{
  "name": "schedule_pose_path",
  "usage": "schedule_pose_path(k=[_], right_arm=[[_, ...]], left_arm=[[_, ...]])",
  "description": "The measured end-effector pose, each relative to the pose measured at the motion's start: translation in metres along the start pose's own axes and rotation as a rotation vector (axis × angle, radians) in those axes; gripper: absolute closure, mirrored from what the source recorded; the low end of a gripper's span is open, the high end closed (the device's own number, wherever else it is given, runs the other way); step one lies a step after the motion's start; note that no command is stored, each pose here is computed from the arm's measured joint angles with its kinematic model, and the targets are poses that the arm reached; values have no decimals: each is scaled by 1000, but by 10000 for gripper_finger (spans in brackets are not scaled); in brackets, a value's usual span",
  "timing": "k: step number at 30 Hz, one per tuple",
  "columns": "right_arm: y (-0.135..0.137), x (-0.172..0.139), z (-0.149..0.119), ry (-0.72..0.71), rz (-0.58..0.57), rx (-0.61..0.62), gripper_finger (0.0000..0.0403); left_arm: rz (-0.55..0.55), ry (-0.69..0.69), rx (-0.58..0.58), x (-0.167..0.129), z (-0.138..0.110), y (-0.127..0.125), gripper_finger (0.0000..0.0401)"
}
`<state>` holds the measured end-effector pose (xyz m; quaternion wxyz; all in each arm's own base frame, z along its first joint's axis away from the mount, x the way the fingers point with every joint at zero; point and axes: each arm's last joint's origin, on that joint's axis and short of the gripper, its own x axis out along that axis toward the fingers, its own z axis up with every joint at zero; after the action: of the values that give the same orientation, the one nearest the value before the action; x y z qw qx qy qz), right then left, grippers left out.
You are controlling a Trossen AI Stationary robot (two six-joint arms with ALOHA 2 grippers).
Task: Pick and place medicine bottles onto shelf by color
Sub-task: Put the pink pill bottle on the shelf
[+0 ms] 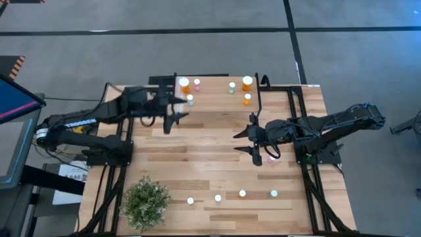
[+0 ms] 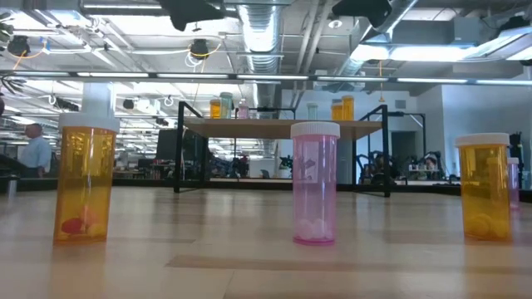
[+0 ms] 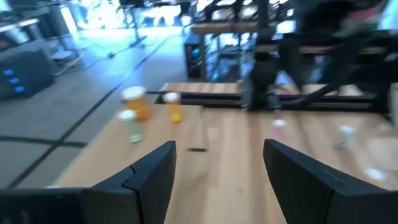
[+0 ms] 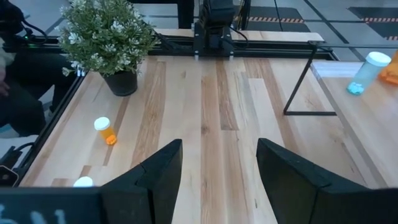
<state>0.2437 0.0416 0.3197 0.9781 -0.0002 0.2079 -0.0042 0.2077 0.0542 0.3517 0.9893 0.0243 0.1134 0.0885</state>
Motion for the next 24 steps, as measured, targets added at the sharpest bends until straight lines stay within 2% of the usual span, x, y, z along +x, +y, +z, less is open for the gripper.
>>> schedule_pose_path(k=[6, 11, 17, 24], right_arm=[[2, 0, -1, 8, 8, -3, 175], [9, -2, -1, 7, 32, -14, 175], [18, -4, -4, 21, 69, -29, 175], [24, -5, -5, 28, 88, -41, 175]], left_arm=[[-97, -45, -28, -7, -29, -30, 170], [-130, -75, -28, -2, -49, -53, 170], [-185, -139, -37, 7, -65, -73, 170], [-230, -139, -30, 18, -74, -87, 170]])
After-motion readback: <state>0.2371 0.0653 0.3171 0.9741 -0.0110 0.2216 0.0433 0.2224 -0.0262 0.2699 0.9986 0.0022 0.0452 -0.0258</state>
